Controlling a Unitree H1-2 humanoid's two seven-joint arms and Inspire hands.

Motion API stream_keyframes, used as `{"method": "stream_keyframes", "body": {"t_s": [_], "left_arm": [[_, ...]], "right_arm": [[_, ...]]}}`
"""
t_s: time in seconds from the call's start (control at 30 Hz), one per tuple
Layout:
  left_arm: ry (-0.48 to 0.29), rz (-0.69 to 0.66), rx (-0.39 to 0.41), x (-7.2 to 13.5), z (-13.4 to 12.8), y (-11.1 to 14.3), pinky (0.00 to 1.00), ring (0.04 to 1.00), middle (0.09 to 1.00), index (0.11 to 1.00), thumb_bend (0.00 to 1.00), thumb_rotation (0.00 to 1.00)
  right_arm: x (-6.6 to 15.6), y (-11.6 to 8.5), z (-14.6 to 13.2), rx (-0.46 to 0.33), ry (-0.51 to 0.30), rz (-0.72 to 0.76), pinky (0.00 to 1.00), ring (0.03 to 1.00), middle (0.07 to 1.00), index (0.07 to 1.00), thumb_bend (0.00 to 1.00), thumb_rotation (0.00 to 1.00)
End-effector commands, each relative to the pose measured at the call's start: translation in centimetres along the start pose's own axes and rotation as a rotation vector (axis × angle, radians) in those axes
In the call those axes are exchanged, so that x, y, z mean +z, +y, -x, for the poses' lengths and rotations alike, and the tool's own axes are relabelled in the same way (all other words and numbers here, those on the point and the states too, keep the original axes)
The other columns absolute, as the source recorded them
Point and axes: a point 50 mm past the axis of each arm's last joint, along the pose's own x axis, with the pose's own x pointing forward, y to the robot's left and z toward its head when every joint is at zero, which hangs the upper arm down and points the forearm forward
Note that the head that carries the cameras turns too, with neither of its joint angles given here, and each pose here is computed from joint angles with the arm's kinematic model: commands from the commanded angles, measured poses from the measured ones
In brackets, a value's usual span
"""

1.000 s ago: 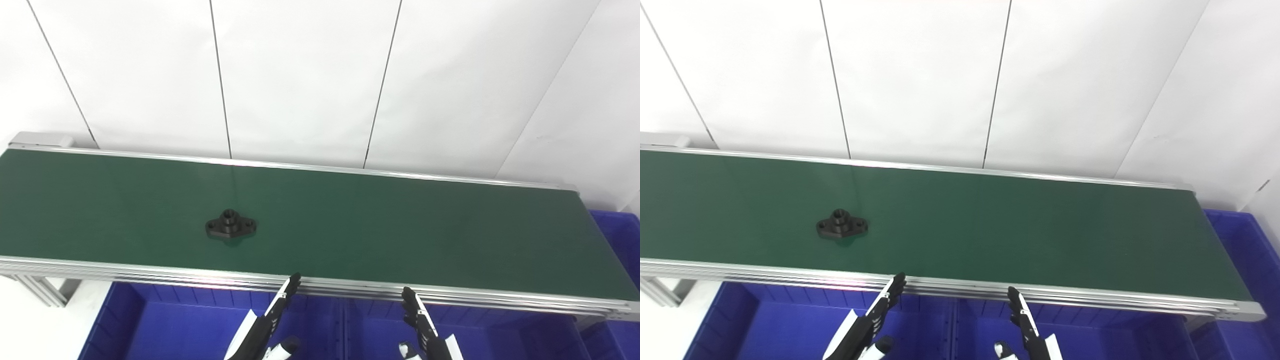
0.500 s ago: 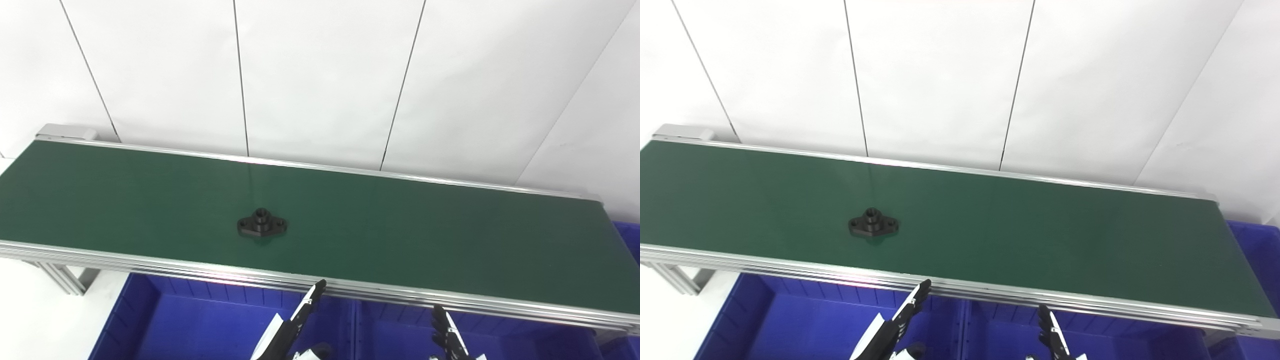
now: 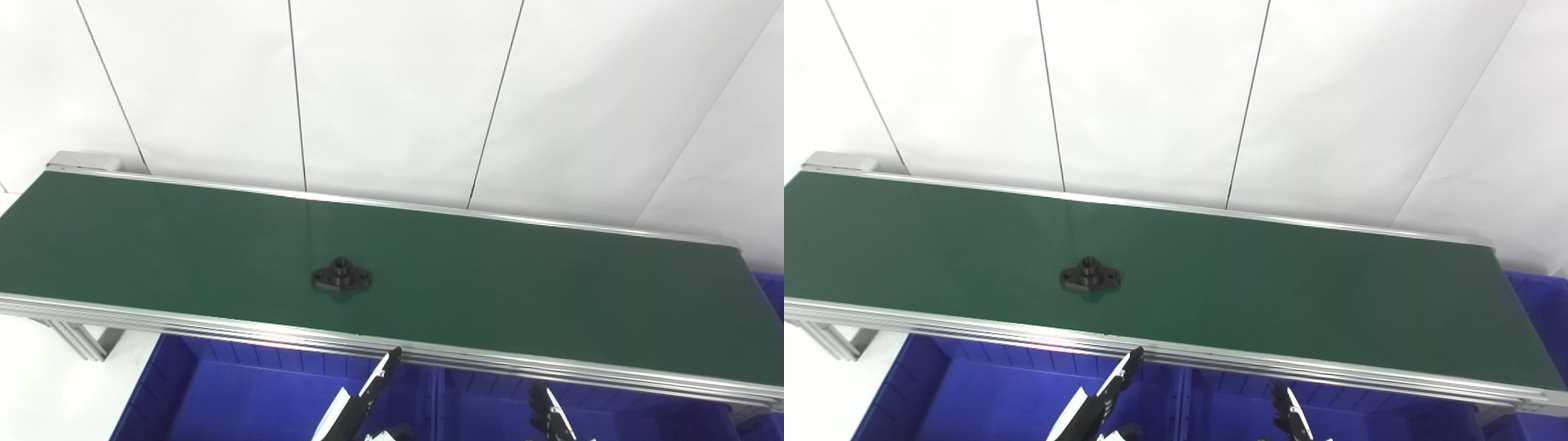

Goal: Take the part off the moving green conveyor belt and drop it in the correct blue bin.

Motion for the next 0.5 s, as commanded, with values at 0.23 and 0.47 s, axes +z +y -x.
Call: {"method": "stream_keyframes", "body": {"t_s": [0.23, 0.47], "left_arm": [[-0.068, 0.008, 0.024, 0.8, -1.4, 0.0, 0.98, 1.0, 1.0, 1.0, 0.62, 0.85], [-0.055, 0.013, 0.032, 0.4, -2.0, -0.4, 0.95, 0.999, 1.0, 1.0, 0.62, 0.83]], "right_arm": [[3.8, -1.9, -1.4, -0.106, -0.204, 0.088, 0.89, 0.906, 0.916, 0.944, 0.8, 0.88], [7.0, -3.9, -3.0, -0.129, -0.333, 0.118, 0.87, 0.893, 0.911, 0.937, 0.85, 0.83]]}}
